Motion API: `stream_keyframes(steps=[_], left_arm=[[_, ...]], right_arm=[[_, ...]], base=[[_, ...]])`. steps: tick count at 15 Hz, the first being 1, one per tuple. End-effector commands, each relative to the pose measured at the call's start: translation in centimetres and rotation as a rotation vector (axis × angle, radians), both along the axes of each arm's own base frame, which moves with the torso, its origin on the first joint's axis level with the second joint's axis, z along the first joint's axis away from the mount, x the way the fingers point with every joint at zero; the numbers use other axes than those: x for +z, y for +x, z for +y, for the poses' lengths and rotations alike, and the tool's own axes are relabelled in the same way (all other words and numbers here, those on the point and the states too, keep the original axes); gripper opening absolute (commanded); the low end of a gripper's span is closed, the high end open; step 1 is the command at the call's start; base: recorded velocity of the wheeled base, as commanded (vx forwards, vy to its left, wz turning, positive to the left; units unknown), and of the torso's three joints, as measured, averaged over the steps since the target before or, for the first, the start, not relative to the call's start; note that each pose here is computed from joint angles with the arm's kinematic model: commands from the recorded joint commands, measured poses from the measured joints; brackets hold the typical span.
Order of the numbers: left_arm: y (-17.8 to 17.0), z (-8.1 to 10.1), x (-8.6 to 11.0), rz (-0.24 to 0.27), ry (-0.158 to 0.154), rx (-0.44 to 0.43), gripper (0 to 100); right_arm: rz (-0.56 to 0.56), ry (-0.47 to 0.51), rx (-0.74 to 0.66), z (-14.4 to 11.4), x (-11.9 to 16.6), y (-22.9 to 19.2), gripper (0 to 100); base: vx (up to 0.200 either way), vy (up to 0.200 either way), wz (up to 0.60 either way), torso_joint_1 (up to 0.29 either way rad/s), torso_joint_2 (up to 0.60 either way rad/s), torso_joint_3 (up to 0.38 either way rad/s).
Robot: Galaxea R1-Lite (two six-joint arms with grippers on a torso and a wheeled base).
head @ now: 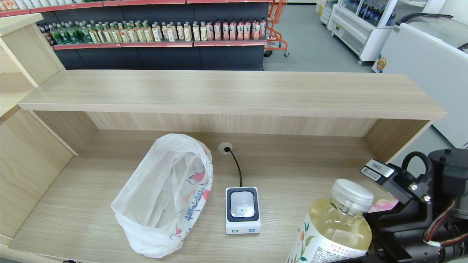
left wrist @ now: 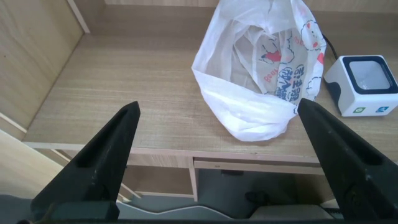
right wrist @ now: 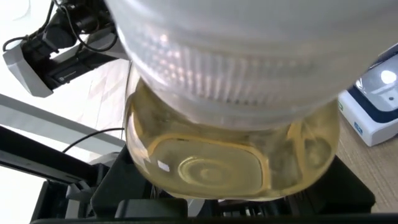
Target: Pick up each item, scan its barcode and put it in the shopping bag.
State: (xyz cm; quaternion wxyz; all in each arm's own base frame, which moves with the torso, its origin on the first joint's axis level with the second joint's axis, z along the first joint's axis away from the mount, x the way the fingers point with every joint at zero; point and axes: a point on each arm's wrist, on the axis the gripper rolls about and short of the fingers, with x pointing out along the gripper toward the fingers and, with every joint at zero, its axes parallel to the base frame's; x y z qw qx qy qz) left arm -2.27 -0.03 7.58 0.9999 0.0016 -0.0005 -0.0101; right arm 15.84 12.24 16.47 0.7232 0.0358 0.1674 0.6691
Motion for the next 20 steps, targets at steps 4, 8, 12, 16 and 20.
stream_keyframes(steps=[4, 8, 12, 16, 20], left_arm=[[0.0, 0.0, 0.0, 0.0, 0.0, 0.0, 100], [0.0, 0.0, 0.0, 0.0, 0.0, 0.0, 100], [0.0, 0.0, 0.0, 0.0, 0.0, 0.0, 100], [0.0, 0.0, 0.0, 0.0, 0.0, 0.0, 100], [0.0, 0.0, 0.0, 0.0, 0.0, 0.0, 100]], right_arm=[[-0.472, -0.068, -0.287, -0.9, 3.2, 0.5, 0], [-0.755, -0.137, -0.356, -1.0, 5.0, 1.5, 0], [-0.974, -0.18, -0.309, 0.3, 6.1, 3.0, 0], [-1.181, -0.267, -0.248, 2.4, 5.9, 2.2, 0], [-1.259, -0.348, -0.21, 1.6, 4.3, 2.0, 0]], base=[[0.0, 0.0, 0.0, 0.0, 0.0, 0.0], [0.0, 0.0, 0.0, 0.0, 0.0, 0.0], [0.0, 0.0, 0.0, 0.0, 0.0, 0.0], [0.0, 0.0, 0.0, 0.0, 0.0, 0.0], [0.0, 0.0, 0.0, 0.0, 0.0, 0.0]])
